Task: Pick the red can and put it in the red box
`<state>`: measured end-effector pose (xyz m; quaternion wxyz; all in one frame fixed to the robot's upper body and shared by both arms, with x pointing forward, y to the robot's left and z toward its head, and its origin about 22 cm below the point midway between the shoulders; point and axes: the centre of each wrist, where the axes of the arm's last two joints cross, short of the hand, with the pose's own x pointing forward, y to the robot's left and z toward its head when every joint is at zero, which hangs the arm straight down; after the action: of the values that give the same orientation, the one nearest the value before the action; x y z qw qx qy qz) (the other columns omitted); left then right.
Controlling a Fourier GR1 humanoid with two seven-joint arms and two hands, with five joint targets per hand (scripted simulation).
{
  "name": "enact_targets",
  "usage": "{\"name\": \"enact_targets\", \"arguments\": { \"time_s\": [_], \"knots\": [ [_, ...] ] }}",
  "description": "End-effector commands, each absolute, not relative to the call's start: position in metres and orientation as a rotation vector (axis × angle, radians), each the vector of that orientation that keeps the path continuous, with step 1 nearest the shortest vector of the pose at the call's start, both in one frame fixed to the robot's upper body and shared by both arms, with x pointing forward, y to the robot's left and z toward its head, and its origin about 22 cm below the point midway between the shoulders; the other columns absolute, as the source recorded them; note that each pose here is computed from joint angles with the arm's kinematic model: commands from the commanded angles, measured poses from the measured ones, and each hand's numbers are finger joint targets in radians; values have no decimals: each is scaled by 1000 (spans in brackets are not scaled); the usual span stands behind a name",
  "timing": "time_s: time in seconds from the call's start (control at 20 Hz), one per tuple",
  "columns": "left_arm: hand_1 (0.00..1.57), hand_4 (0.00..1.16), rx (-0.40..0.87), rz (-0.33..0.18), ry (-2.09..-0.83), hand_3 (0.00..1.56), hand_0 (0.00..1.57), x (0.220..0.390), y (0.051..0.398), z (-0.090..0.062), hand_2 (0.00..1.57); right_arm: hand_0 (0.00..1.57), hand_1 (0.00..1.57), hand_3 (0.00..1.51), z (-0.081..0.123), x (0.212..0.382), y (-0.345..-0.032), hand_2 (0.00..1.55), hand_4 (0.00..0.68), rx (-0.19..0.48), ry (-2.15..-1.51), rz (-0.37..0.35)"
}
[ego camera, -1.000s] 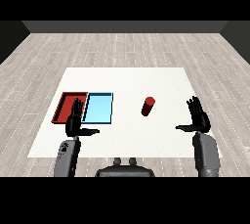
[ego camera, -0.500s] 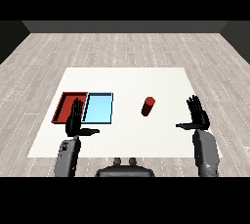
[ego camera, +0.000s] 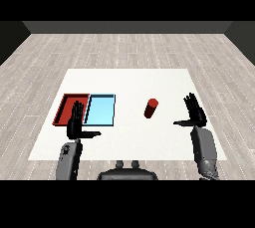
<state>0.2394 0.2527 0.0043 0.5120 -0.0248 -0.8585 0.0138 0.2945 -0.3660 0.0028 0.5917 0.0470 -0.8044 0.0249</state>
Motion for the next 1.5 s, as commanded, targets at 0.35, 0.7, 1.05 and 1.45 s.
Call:
{"name": "enact_targets", "arguments": {
  "time_s": [0.35, 0.7, 1.05, 1.45],
  "knots": [
    [0, 0, -95, 56, -2063, 0, 0, 227, 257, 13, 0, 0, 0, 0, -6, 319, -336, 0, 0, 199, -1782, 15],
    [0, 0, -31, 40, -2078, 0, 0, 247, 241, 7, 0, 0, 0, 0, -17, 329, -322, 0, 0, 281, -1766, -54],
    [0, 0, -55, 44, -2060, 0, 0, 235, 242, 13, 0, 0, 0, 0, -30, 325, -296, 0, 0, 291, -1734, -69],
    [0, 0, -60, 54, -2091, 0, 0, 221, 233, 8, 0, 0, 0, 0, -57, 328, -264, 0, 0, 326, -1709, -82]
  ]
}}
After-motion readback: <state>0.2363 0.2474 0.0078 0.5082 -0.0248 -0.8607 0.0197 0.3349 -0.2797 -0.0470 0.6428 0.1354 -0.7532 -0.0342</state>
